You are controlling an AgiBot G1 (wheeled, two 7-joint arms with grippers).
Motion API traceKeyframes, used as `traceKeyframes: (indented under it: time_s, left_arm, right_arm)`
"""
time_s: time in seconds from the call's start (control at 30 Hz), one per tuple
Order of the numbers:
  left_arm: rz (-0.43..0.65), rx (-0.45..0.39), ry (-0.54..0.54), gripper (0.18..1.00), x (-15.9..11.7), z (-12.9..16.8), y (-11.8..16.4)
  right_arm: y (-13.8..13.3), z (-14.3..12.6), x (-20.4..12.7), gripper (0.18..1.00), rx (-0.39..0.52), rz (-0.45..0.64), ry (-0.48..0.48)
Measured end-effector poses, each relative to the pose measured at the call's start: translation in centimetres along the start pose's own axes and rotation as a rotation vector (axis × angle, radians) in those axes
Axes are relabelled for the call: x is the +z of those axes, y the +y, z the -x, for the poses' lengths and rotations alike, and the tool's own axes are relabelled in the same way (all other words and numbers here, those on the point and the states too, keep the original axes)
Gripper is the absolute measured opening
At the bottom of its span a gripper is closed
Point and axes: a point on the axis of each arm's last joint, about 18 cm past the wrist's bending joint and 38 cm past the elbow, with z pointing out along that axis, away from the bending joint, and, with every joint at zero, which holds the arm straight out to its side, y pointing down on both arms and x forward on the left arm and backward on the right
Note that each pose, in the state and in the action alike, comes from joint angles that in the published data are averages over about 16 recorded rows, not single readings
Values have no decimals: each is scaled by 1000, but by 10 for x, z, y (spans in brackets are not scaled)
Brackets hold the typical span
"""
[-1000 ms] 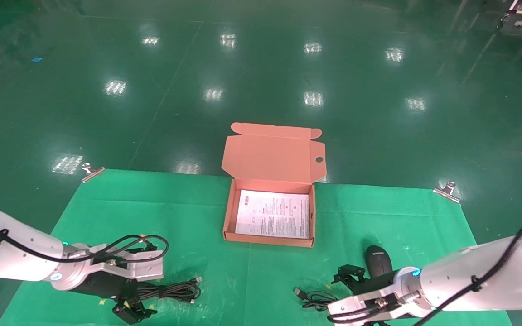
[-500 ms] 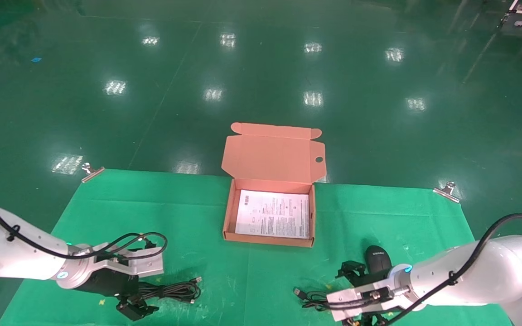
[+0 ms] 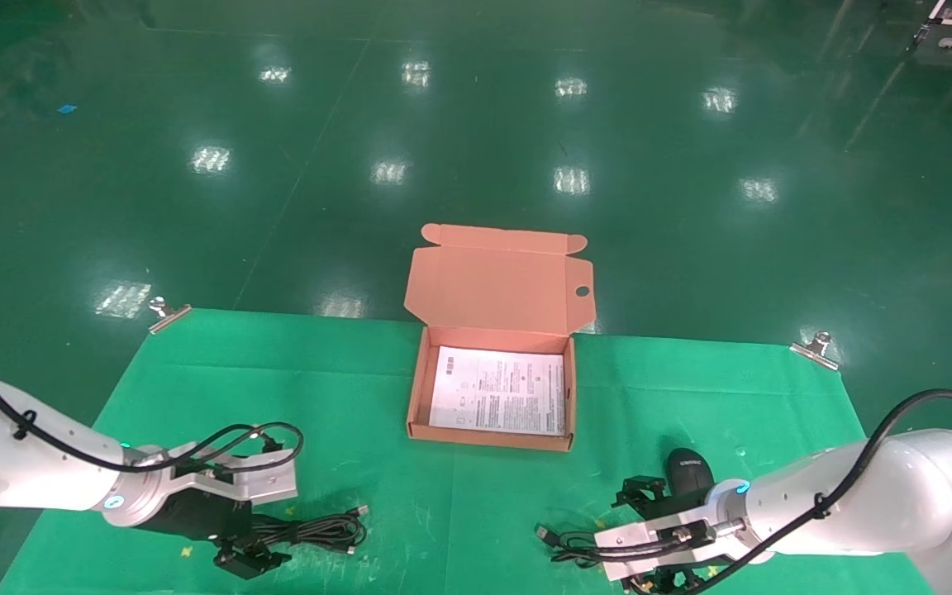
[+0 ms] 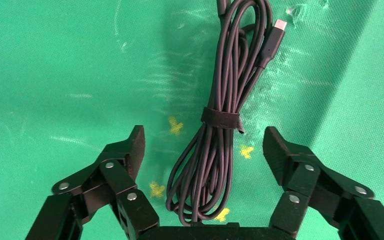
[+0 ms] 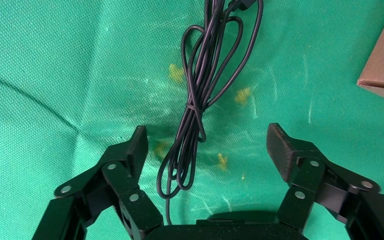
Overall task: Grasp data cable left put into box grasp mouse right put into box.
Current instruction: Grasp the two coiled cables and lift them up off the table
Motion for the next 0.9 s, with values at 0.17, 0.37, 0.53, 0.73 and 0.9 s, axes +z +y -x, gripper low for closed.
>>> traceKeyframes:
  time_s: [0.17, 0.37, 0.53, 0.73, 0.9]
  left_arm:
    - [0, 2, 1, 856, -1, 0, -1]
    - [-1, 4, 1, 743, -1, 0, -1]
    - [-1, 6, 2, 630, -1, -1, -1]
    - [0, 7, 3, 489, -1, -1, -1]
    - [0, 8, 3, 389, -1, -1, -1]
  right_arm:
    - [0, 0, -1, 878, -1, -2, 0]
    - [0, 0, -1, 768, -1, -3, -1]
    - [0, 0, -2, 650, -1, -4, -1]
    - [0, 0, -2, 504, -1, -4, 0]
    - [0, 0, -2, 392, -1, -5, 0]
